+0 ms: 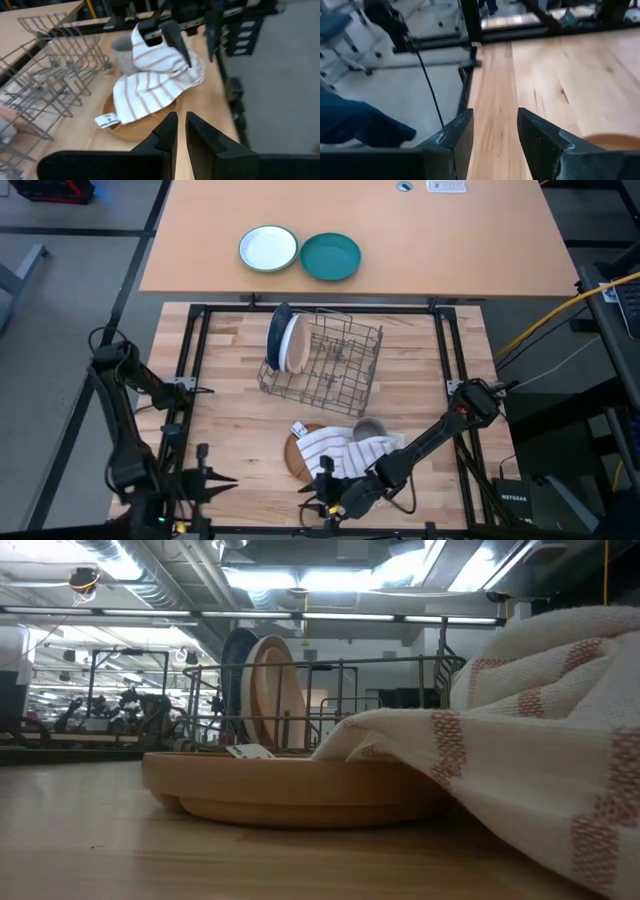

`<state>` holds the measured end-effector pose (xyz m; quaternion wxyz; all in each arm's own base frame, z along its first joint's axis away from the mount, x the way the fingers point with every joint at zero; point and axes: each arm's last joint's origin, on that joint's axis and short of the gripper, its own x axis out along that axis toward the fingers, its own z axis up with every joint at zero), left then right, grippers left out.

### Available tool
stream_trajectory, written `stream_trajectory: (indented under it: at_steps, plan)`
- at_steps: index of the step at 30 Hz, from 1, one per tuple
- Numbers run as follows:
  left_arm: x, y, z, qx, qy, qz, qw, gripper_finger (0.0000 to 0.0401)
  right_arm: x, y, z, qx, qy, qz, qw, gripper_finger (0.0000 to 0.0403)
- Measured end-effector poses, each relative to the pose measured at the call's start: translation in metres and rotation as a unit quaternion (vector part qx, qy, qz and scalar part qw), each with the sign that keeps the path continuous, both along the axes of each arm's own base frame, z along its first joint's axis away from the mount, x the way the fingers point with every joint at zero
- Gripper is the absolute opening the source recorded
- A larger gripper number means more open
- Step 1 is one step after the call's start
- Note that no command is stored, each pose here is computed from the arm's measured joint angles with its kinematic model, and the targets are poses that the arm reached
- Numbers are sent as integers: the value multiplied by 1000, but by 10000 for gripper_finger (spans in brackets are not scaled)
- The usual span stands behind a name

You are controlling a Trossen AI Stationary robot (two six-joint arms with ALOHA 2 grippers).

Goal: Sort dishes
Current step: Put the light brown plate into the dish rack

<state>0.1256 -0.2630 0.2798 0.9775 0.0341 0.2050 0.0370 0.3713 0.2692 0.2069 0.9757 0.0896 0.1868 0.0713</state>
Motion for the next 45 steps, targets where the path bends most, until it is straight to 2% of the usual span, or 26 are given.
stream_trajectory:
  at_steps: [6, 10, 17, 24, 29, 35, 45]
  plan:
    - [31, -5, -33, 54, 27, 41, 997, 29, 10, 7, -17, -49, 67, 1, 997, 154]
    - [50, -9, -60, 97, 83, 30, 991, 29, 13, 9, -16, -62, 84, 0, 995, 154]
    - [73, -16, -98, 121, 151, 11, 981, 29, 10, 2, -23, -90, 126, -20, 988, 154]
    - [89, -12, -109, 119, 154, 29, 980, 29, 13, -13, -31, -97, 180, -20, 979, 154]
    - [107, -4, -114, 147, 159, 25, 976, 29, 20, -26, -33, -86, 199, -13, 976, 154]
    - [124, 7, -127, 156, 232, -21, 960, 29, 26, -34, -38, -75, 214, -5, 974, 154]
    - [150, 25, -157, 182, 282, -21, 942, 29, 28, -30, -66, -71, 245, 3, 967, 154]
